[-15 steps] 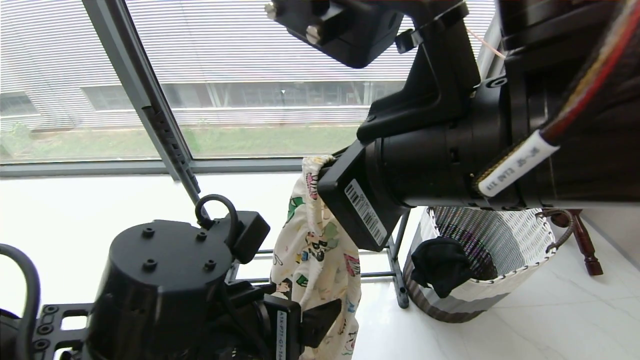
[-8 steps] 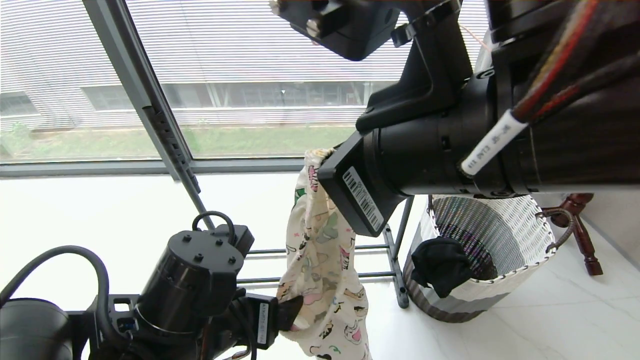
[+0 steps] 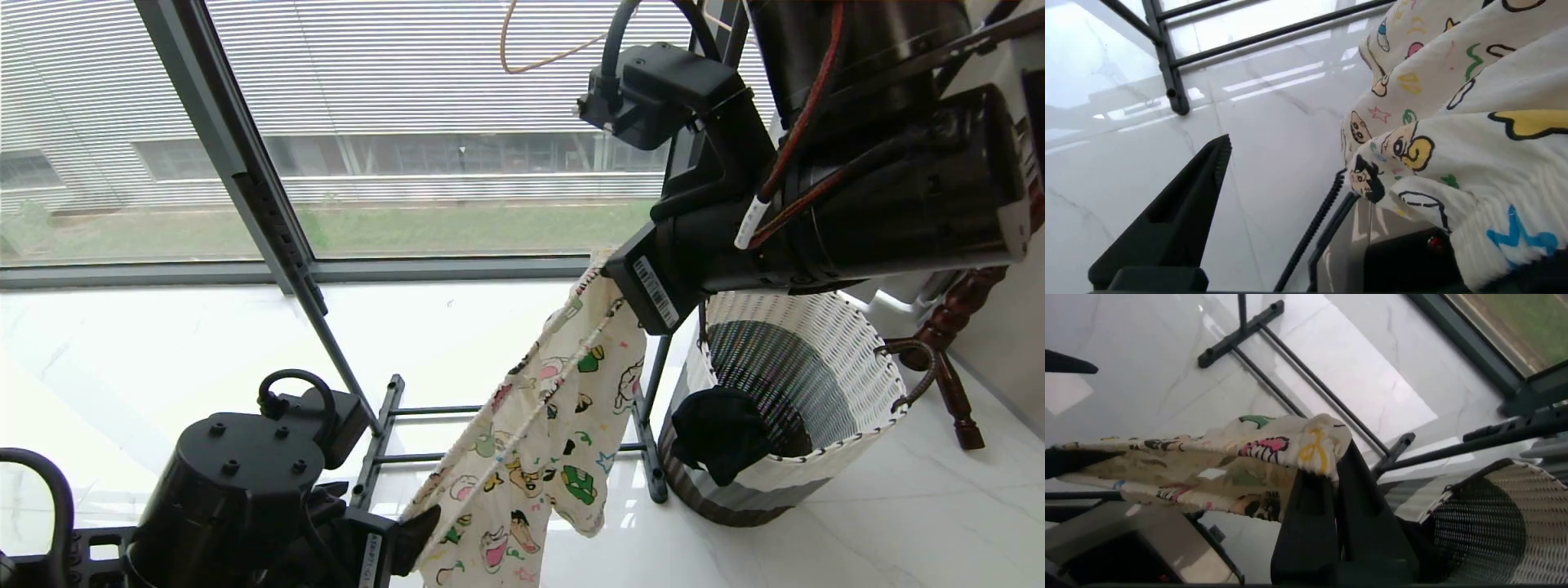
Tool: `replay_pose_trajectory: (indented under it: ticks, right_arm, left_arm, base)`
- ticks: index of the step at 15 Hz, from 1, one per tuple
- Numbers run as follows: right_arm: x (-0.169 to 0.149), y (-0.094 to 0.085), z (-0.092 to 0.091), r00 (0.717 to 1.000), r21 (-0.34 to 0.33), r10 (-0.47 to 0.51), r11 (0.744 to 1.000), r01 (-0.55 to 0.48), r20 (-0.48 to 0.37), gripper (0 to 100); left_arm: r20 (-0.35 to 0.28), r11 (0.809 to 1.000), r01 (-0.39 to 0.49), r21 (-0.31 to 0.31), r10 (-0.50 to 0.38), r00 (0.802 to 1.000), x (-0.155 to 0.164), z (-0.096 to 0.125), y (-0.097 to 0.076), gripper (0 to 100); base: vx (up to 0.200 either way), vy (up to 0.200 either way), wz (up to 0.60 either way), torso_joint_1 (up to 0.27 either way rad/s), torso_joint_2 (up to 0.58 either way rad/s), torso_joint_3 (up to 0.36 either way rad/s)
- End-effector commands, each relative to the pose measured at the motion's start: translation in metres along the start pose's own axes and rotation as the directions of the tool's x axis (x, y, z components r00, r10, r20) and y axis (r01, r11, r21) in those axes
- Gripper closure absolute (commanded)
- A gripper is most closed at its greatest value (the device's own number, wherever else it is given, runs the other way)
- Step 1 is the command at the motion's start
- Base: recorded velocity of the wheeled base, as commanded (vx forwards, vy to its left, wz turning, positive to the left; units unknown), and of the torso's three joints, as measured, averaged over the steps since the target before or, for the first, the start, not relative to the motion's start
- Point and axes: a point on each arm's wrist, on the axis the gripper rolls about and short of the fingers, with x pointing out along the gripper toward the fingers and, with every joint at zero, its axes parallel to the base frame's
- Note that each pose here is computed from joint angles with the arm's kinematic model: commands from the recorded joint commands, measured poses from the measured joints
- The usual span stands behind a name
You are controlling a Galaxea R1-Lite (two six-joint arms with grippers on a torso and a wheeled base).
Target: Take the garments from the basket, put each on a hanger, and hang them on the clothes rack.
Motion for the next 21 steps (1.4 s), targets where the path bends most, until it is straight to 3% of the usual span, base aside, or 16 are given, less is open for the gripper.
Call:
replay_pose_trajectory:
  ticks: [1,5,6,8,10,11,13,16,17,19,21]
  right_arm:
    - [-0.001,-0.006,-0.009,0.999,0.004,-0.017,1.0,0.017,-0.028,100]
    - [-0.017,-0.018,-0.036,0.994,0.007,-0.044,0.999,0.045,-0.101,100]
    - [-0.029,-0.022,-0.054,0.987,0.003,-0.069,0.998,0.07,-0.142,100]
    - [-0.053,-0.023,-0.083,0.981,0.013,-0.072,0.997,0.075,-0.181,100]
    - [-0.089,-0.016,-0.119,0.981,-0.012,-0.029,1.0,0.027,-0.193,100]
    - [-0.101,-0.01,-0.135,0.98,-0.029,0.002,1.0,-0.008,-0.198,100]
    - [-0.11,0.005,-0.151,0.981,-0.066,0.088,0.993,-0.101,-0.172,100]
    - [-0.105,0.012,-0.154,0.987,-0.07,0.111,0.99,-0.12,-0.115,100]
    - [-0.104,0.009,-0.153,0.99,-0.057,0.088,0.994,-0.094,-0.108,100]
    - [-0.101,-0.009,-0.143,0.999,0.013,-0.008,1.0,0.008,-0.051,100]
    - [-0.092,-0.029,-0.122,0.994,0.086,-0.112,0.99,0.11,0.02,100]
  left_arm:
    - [0.039,1.0,0.01,-0.016,-0.009,0.999,-0.009,0.002,0.003,100]
    - [0.055,0.999,-0.045,-0.012,0.046,0.997,-0.011,0.001,0.006,100]
    - [0.104,0.999,-0.035,-0.033,0.038,0.994,-0.019,0.007,0.008,100]
    - [0.26,0.994,0.017,-0.11,0.013,0.965,-0.035,0.05,0.003,100]
    - [0.396,0.982,0.059,-0.179,0.017,0.918,-0.043,0.108,0.009,100]
    - [0.439,0.981,0.081,-0.179,0.006,0.898,-0.046,0.128,0.008,100]
    - [0.452,0.987,0.091,-0.135,-0.021,0.892,-0.041,0.142,0.004,100]
    - [0.419,0.988,0.098,-0.116,-0.041,0.907,-0.035,0.133,0.003,100]
    - [0.384,0.99,0.086,-0.108,-0.038,0.922,-0.031,0.12,0.005,100]
    - [0.323,0.993,0.068,-0.097,-0.033,0.946,-0.029,0.094,0.009,100]
    - [0.261,0.995,0.087,-0.057,-0.07,0.963,-0.032,0.06,0.006,100]
  base:
    - [0.0,0.0,0.0,0.0,0.0,0.0]
    - [0.0,0.0,0.0,0.0,0.0,0.0]
    - [0.0,0.0,0.0,0.0,0.0,0.0]
    - [0.0,0.0,0.0,0.0,0.0,0.0]
    - [0.0,0.0,0.0,0.0,0.0,0.0]
    - [0.0,0.0,0.0,0.0,0.0,0.0]
    - [0.0,0.0,0.0,0.0,0.0,0.0]
    - [0.0,0.0,0.0,0.0,0.0,0.0]
    - [0.0,0.0,0.0,0.0,0.0,0.0]
    - [0.0,0.0,0.0,0.0,0.0,0.0]
    - [0.0,0.0,0.0,0.0,0.0,0.0]
